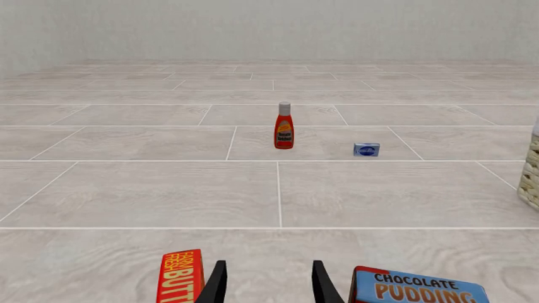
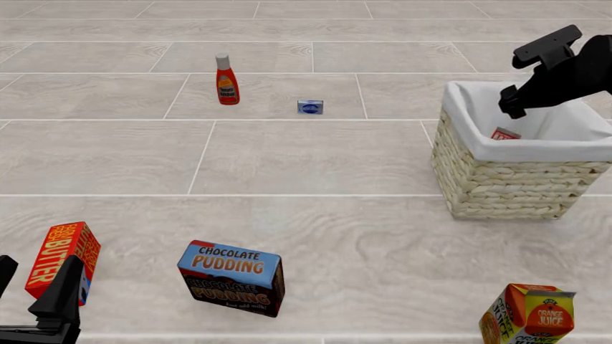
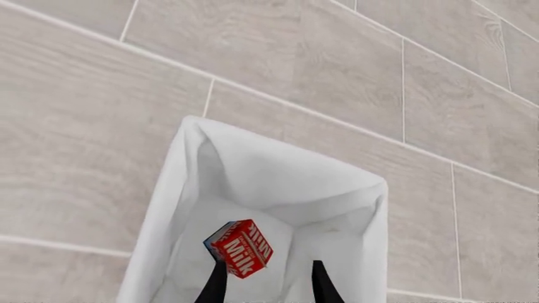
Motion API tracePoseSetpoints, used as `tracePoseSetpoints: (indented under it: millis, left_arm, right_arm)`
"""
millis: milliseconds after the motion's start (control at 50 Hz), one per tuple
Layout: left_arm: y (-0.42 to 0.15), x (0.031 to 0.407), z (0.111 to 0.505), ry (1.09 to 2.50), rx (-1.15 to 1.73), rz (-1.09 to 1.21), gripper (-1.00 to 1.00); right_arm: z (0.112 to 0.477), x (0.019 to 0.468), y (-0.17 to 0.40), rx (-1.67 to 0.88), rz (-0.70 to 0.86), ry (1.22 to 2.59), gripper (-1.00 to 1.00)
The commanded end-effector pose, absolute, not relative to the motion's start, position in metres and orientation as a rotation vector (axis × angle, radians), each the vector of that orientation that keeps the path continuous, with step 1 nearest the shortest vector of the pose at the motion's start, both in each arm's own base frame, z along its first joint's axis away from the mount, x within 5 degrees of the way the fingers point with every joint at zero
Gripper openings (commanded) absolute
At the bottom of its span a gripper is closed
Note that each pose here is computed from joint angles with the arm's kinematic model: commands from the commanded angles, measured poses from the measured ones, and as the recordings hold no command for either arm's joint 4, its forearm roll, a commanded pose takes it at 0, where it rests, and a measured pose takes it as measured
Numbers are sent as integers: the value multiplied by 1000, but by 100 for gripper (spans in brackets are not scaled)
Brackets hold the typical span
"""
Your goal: Pick the milk and place it in the basket.
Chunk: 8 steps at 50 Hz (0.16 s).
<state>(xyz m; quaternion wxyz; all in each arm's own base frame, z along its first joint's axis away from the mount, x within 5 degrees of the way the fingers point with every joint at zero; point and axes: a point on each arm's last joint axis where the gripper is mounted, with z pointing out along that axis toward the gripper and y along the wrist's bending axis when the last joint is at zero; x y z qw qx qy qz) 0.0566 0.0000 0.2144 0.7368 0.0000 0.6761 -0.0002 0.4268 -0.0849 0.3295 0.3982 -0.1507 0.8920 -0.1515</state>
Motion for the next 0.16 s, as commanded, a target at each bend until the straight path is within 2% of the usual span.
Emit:
tracePoseSetpoints:
  millis: [20,160]
  left_arm:
    - [0,57,214,1485,0,-1,100]
    - [0,57,214,1485,0,0,100]
  right_arm:
    - [336,417,-81,-376,-381,2245,100]
    - [343,405,-77,-343,-377,2213,100]
